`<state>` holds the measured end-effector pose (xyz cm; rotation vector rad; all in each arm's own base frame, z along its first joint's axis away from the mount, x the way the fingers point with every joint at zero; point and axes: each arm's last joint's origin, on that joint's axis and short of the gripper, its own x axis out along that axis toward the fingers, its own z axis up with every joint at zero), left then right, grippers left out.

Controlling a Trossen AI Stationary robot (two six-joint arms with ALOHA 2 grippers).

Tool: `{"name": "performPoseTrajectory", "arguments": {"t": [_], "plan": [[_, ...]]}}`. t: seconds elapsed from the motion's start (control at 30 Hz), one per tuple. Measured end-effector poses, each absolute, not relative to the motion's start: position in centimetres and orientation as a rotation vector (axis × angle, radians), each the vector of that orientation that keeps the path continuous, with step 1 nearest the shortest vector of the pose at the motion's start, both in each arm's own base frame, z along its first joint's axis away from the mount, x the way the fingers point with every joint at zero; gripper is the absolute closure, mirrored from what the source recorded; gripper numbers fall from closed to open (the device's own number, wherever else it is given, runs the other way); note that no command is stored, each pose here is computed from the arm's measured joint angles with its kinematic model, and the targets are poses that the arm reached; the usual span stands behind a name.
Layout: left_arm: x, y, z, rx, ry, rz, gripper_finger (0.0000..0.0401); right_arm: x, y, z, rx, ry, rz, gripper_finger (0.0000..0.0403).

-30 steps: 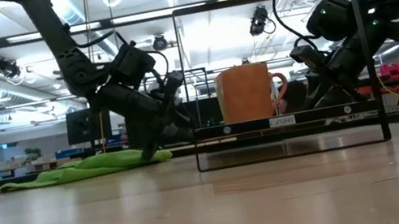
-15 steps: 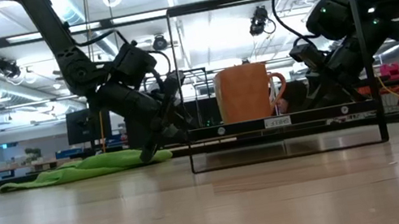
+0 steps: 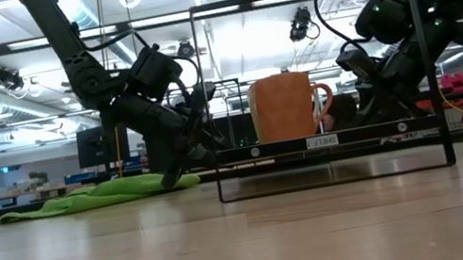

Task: Stack small to large cups/mugs on shelf
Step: Adjust the shelf

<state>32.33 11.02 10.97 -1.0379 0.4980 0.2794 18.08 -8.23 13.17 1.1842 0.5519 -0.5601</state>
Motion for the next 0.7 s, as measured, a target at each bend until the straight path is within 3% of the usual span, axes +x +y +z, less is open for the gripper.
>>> {"name": "performPoseTrajectory", "arguments": {"t": [0.7], "plan": [[32.8,8.4,10.7,-1.038,0.561,0.223,0.0293,18.4,-6.4,13.3,1.167,0.605,-0.519,0.0359]]}}
